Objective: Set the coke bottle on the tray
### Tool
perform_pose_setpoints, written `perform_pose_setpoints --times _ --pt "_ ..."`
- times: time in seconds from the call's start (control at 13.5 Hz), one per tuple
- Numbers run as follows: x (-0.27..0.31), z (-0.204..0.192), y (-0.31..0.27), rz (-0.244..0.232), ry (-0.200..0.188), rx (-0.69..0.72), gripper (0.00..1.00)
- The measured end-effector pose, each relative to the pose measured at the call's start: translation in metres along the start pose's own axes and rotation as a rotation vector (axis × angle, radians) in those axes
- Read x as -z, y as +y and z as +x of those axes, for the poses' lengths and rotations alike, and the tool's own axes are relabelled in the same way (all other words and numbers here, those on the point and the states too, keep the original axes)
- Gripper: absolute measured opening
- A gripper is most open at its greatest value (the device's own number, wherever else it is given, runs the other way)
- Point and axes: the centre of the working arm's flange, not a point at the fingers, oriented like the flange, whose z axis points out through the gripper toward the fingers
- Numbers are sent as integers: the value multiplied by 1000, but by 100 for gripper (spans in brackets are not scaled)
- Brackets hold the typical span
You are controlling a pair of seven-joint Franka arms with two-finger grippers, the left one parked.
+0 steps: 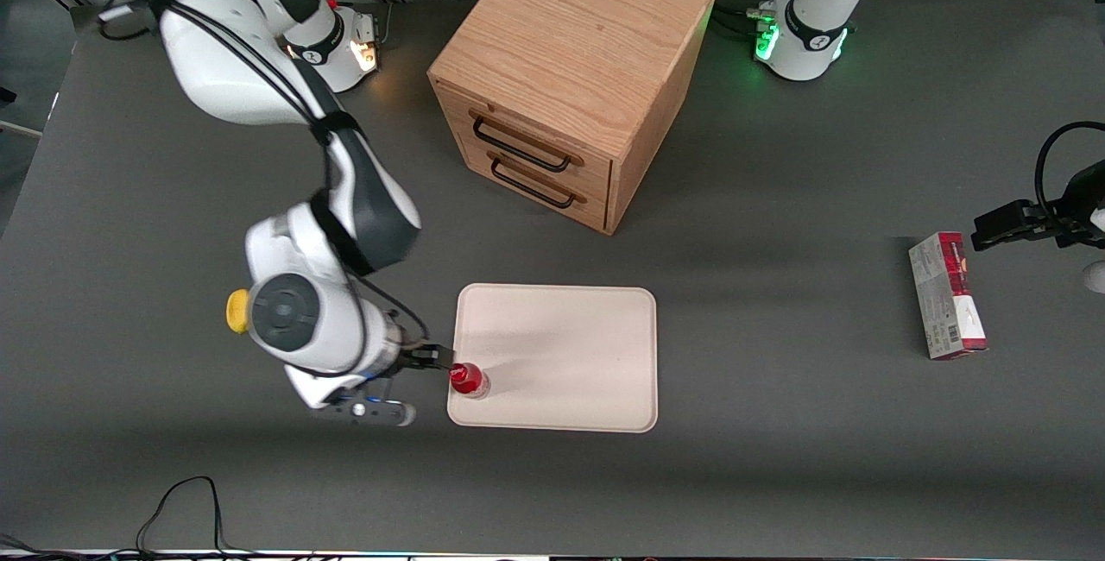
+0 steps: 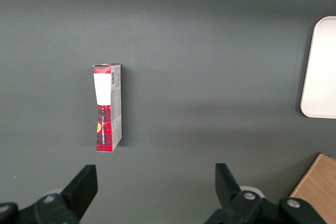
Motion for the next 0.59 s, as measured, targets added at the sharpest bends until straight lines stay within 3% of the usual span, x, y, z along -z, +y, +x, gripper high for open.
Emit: perform_pose_setpoints --times 0.37,0.59 --pt "85 -75 143 4 -57 105 100" --pt "126 -140 200 19 -49 139 100"
